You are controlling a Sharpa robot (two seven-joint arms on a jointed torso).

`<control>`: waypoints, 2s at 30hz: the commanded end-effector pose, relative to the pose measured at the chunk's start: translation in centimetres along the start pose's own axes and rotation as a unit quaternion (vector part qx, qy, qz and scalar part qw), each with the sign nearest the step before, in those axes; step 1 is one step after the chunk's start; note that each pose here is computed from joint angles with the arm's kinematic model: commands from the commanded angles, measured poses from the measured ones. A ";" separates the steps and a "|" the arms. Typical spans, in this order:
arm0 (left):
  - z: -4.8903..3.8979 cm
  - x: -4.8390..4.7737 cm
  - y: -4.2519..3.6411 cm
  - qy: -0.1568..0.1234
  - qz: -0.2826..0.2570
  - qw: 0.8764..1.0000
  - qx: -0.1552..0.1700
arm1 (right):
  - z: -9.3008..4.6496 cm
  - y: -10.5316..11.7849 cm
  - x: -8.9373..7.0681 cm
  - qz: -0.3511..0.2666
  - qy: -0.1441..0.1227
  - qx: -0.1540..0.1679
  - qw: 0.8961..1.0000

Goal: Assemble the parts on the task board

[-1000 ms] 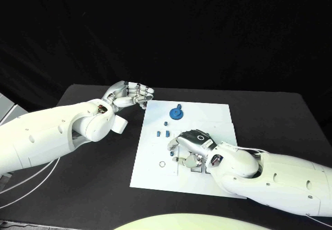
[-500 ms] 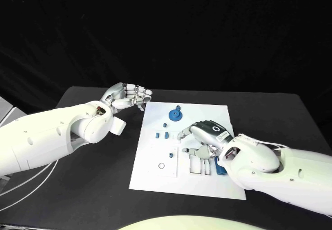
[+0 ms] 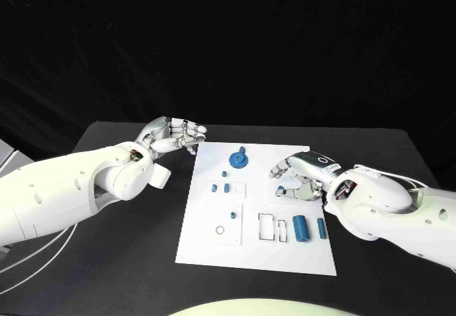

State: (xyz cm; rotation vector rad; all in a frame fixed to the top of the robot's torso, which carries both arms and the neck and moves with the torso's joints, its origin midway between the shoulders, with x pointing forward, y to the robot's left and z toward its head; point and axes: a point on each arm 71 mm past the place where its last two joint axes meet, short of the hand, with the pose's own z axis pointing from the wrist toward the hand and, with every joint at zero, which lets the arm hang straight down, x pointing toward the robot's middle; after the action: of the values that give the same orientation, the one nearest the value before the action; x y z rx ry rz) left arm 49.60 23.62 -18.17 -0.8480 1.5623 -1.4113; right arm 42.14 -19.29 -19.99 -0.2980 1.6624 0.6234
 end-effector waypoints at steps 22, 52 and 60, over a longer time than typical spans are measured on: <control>-0.02 0.20 -0.01 0.007 -0.006 1.000 0.001 | 0.1 -0.6 0.7 -0.028 0.060 0.006 0.998; -0.03 0.17 0.01 0.007 -0.006 1.000 0.000 | 1.0 -0.2 0.9 -0.028 0.057 0.011 0.998; -0.07 0.11 0.02 0.007 -0.006 1.000 -0.001 | 1.2 -0.1 1.0 -0.035 0.048 0.014 0.998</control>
State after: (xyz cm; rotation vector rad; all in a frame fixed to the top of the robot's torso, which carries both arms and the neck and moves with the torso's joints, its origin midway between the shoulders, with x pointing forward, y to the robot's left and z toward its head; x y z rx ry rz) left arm 49.55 23.73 -18.24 -0.8516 1.5655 -1.4087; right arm 43.06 -18.72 -20.99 -0.3572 1.7562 0.5490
